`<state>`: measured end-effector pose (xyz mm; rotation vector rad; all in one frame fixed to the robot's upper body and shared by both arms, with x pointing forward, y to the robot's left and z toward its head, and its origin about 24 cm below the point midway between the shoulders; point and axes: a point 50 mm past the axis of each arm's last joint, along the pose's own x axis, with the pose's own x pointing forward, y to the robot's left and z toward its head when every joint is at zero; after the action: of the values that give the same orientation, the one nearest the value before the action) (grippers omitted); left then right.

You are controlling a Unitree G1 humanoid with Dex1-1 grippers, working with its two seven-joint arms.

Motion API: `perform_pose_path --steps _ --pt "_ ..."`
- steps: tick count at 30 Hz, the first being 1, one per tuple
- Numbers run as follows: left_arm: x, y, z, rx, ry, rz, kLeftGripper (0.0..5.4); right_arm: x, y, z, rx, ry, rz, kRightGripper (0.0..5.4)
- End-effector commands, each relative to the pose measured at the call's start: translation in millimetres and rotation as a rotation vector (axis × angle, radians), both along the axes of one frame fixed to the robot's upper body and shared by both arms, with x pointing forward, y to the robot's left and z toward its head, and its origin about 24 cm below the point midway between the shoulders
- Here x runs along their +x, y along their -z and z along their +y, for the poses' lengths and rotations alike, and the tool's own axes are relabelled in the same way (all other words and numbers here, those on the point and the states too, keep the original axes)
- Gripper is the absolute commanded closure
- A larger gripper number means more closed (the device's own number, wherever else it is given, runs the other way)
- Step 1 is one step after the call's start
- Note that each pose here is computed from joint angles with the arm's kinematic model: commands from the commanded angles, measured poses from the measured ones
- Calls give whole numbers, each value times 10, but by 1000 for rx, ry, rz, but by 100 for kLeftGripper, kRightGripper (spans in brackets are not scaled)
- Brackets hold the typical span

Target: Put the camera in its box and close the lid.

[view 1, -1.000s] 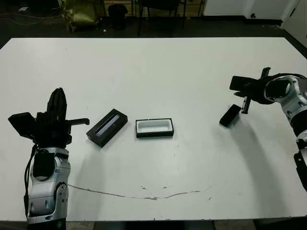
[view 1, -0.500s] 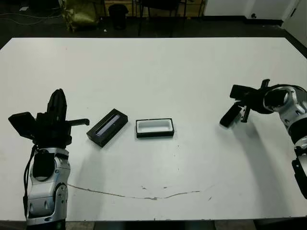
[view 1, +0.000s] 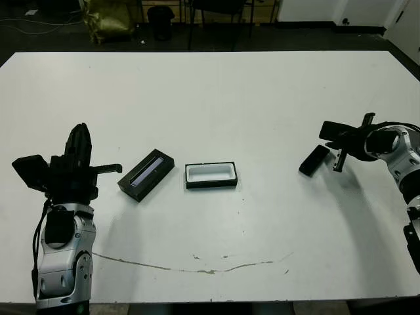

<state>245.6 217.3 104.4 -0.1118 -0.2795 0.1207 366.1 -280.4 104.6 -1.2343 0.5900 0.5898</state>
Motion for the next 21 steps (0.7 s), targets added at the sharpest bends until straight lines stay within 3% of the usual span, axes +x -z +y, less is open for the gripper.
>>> perform_pose_path --steps 1,21 --pt "-16 53 20 3 -2 24 539 -67 104 -57 0 19 38 540" --pt "-23 57 33 -6 -11 33 539 -115 173 -36 1 -3 105 540"
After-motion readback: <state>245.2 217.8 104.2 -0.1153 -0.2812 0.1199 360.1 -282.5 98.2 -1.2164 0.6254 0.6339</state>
